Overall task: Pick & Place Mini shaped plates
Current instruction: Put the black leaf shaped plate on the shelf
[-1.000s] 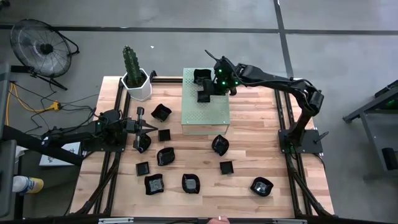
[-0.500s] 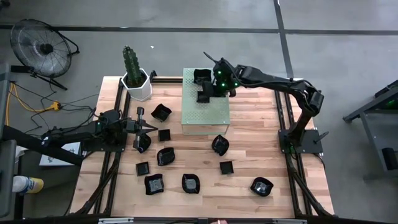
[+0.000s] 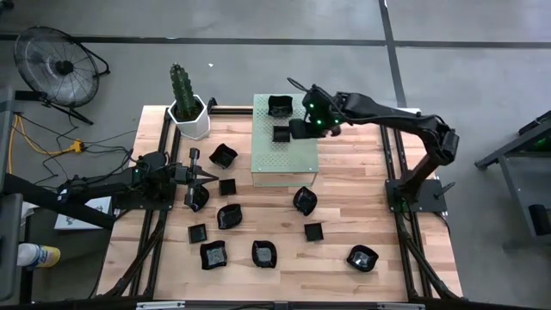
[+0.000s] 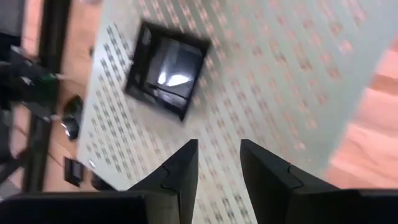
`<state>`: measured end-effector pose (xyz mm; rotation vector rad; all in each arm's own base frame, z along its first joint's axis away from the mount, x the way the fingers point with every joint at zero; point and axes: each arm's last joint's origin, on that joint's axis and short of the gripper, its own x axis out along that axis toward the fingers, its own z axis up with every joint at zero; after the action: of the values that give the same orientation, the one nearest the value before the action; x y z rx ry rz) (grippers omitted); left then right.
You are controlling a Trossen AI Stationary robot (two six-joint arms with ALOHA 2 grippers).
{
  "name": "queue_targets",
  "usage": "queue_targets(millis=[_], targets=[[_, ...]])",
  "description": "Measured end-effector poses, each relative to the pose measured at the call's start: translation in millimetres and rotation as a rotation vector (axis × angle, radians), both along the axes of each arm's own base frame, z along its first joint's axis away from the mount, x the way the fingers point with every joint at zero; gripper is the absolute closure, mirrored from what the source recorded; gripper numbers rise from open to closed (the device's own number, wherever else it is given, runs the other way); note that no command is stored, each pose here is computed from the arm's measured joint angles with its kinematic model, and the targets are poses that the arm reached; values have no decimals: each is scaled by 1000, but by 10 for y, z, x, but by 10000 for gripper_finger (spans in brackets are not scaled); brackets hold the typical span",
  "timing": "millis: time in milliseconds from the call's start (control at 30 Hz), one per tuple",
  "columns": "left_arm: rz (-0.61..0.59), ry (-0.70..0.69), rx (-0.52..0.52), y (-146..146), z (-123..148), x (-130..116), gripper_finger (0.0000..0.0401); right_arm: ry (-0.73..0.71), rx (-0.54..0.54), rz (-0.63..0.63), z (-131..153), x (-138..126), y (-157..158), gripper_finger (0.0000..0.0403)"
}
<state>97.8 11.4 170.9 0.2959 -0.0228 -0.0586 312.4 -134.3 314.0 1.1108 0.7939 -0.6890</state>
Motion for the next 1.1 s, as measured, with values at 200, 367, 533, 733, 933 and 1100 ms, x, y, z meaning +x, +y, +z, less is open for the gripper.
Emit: queue_targets(millis=[200,367,533,733,933,1100], targets=[[0,0,0,0,0,0,398,71,-24,25,144,-164,259,288],[0,0,0,0,0,0,398,114,-45,51,247,-276,505,288],[0,0,0,0,1,0,398,157,-72,100,342,-408,773,288],[0,0,0,0,0,0,398,220,-84,169,399,-546,1101,288],[0,0,0,0,1,0,398,272,-83,254,397,-619,1428,288],[0,0,0,0,0,0,398,303,-69,307,386,-679,1703,288]])
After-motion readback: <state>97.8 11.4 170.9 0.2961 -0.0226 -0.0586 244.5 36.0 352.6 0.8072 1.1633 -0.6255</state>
